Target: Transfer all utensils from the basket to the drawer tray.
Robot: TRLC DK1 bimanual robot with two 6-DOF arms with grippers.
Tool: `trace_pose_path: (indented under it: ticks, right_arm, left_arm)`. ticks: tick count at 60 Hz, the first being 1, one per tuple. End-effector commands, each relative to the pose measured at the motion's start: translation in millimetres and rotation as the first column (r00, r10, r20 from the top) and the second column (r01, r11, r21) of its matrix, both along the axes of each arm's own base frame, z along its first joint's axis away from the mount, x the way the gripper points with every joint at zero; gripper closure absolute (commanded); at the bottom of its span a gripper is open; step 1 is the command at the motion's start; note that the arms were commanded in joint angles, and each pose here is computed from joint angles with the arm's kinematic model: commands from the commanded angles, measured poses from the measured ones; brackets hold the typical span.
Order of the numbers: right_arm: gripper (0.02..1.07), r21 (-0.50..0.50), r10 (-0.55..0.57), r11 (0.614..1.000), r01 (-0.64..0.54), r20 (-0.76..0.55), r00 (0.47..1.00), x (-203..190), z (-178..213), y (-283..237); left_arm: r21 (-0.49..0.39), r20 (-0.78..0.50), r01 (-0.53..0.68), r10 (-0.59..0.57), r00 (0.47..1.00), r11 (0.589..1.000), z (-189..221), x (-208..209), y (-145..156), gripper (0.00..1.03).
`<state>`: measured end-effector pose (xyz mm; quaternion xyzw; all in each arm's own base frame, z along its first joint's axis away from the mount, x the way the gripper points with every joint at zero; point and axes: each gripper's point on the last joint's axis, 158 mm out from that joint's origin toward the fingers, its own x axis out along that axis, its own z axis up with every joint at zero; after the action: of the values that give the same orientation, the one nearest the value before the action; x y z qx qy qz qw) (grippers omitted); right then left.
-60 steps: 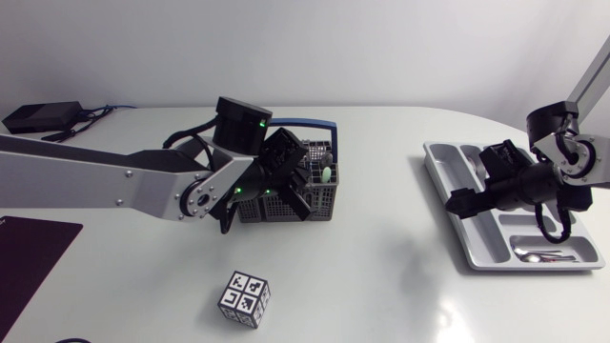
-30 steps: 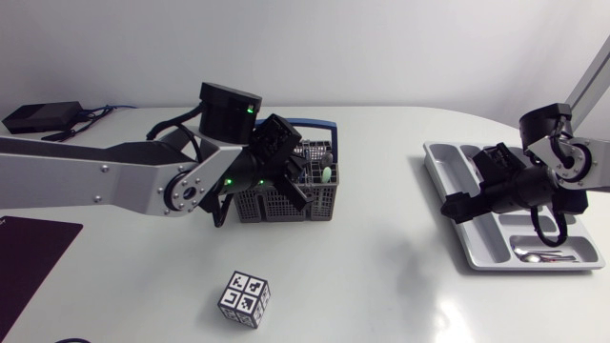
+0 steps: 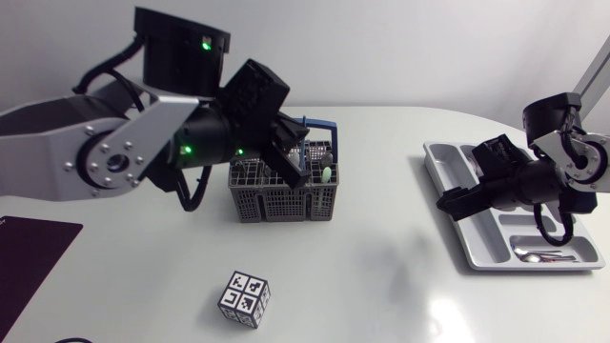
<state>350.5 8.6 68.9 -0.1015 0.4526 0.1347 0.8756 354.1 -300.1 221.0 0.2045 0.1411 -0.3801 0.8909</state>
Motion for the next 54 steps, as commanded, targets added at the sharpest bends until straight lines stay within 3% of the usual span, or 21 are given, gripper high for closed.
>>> trace_pose_path:
  ticks: [1,16,26,33,45,54]
  right_arm:
    - [0.10,0.003,0.055,0.998,-0.055,0.031,0.998,-8.3,13.5,14.1]
    - [0.10,0.071,0.256,0.960,-0.269,0.157,0.954,-29.8,76.1,92.1]
    - [0.10,0.178,0.404,0.878,-0.444,0.219,0.888,-53.0,115.0,159.6]
    - [0.10,0.210,0.474,0.832,-0.513,0.209,0.855,-60.5,118.9,191.6]
    - [0.14,0.259,0.529,0.785,-0.562,0.191,0.827,-62.6,116.3,222.4]
    - [0.25,0.270,0.553,0.768,-0.580,0.175,0.814,-63.4,109.3,237.6]
  left_arm:
    - [-0.091,0.023,0.005,-0.003,1.000,0.996,48.8,-5.4,-2.3,0.97]
    - [-0.236,-0.162,0.010,-0.050,0.986,0.972,78.0,-14.3,4.3,0.98]
    - [-0.311,-0.370,0.038,-0.157,0.916,0.950,59.0,-21.3,-5.5,1.00]
    - [-0.341,-0.449,0.058,-0.217,0.867,0.938,47.2,-30.1,-13.8,1.00]
    - [-0.360,-0.531,0.074,-0.270,0.804,0.930,27.6,-37.2,-24.8,1.00]
    - [-0.378,-0.550,0.087,-0.299,0.779,0.922,26.3,-41.5,-28.9,1.00]
